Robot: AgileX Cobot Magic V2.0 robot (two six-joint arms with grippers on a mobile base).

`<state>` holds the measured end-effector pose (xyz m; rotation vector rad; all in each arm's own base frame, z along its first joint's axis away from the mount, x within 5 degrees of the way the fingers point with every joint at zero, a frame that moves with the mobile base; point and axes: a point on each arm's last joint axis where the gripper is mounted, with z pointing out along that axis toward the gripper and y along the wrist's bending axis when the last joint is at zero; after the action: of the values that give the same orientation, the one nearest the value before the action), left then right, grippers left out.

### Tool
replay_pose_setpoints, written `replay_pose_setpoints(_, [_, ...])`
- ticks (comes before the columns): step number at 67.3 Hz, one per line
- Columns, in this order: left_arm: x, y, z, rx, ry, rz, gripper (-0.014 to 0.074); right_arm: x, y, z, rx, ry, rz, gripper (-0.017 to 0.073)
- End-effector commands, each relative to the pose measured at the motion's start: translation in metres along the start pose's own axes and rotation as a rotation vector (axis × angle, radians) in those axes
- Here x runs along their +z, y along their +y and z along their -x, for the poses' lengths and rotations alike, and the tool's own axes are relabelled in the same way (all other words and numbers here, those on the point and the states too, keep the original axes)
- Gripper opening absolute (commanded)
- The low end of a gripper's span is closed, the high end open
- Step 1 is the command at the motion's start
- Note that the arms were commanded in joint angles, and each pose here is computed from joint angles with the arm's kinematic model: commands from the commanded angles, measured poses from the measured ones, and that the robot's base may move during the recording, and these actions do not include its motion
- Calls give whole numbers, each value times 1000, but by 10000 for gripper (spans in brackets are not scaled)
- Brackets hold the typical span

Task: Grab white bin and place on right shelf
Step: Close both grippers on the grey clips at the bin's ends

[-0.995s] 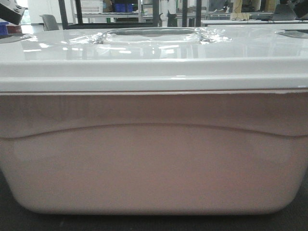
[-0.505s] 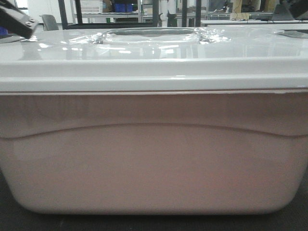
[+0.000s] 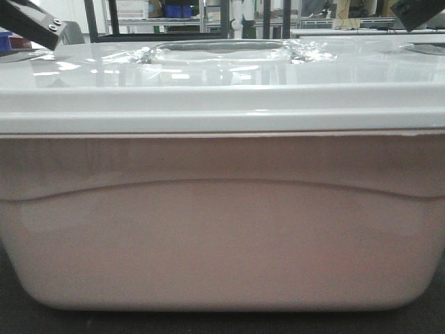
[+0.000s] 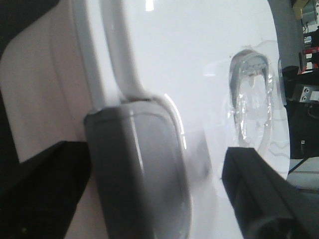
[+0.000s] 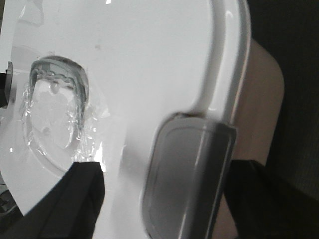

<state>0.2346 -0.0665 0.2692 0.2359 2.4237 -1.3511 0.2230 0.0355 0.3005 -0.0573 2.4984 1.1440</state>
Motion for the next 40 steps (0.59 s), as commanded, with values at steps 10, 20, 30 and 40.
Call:
replay_pose_setpoints(10, [-6,-24,-2,36,32,-134,439,-8,20,-2,-22,13,108,594])
replay_pose_setpoints(20, [-6,-24,-3,36,34,-137,439,-7,18,0,-22,-8,86,594])
replay_pose_setpoints(30, [-6,-24,-3,37,39,-138,439,-4,13,3,-10,-10,73,594])
replay_pose_setpoints(40, [-6,-24,-3,38,41,-136,439,1,5,7,18,8,71,594])
